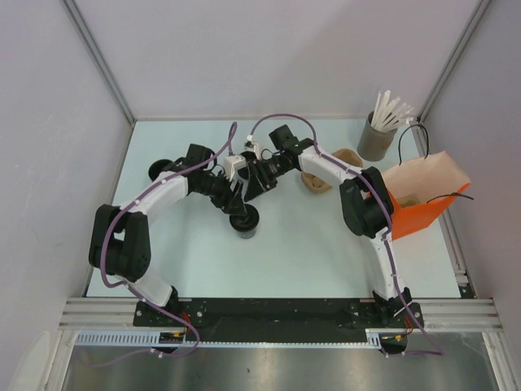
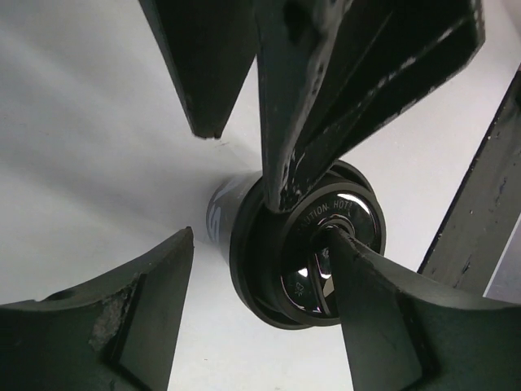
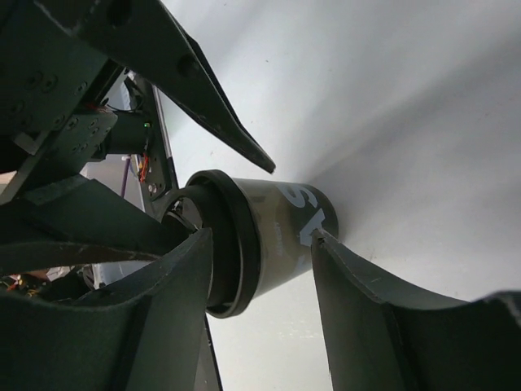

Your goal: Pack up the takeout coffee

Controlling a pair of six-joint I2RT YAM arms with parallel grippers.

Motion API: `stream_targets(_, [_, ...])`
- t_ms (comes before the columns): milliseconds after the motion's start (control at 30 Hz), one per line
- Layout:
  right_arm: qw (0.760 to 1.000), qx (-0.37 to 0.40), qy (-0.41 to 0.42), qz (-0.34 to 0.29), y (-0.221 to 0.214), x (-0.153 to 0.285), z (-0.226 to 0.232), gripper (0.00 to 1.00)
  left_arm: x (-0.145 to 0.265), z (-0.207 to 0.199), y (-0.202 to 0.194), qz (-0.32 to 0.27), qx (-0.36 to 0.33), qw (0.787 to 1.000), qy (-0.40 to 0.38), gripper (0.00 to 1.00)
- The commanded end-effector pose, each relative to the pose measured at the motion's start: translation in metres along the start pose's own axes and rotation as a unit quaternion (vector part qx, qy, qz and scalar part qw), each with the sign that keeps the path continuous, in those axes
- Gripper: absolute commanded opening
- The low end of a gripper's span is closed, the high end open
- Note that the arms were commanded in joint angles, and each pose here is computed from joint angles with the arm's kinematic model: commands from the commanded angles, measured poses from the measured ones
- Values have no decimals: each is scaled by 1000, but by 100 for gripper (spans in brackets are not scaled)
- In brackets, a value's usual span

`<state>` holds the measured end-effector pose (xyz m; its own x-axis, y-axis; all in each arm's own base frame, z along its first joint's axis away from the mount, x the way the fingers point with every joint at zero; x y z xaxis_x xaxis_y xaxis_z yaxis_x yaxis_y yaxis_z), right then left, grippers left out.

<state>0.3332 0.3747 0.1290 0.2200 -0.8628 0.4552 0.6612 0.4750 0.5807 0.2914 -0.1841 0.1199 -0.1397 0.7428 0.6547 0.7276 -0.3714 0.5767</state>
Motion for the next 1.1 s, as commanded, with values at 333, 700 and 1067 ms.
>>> stream_targets(333, [999, -12, 21, 22, -22, -15, 2, 45, -9, 2, -9, 10, -12, 1000, 15, 66])
stream_targets(700, [998, -34, 3, 49, -49, -28, -14, 40, -8, 6, -16, 19, -26, 999, 29, 64])
stream_targets(1067, [993, -43, -74, 83, -74, -42, -39, 36, -3, 10, -27, 25, -39, 998, 47, 54])
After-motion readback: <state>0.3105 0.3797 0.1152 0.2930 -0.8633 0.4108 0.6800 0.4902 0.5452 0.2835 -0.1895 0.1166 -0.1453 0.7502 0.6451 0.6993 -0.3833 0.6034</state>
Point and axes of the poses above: each gripper's point midway between its finger pads, its own x axis back along the fingers, its own z axis along the line the jaws close on, y = z × x, the point moved 2 cm from there along x, back along the fingers, and after that the axes turned 6 degrees about x, right-handed, at the moved point
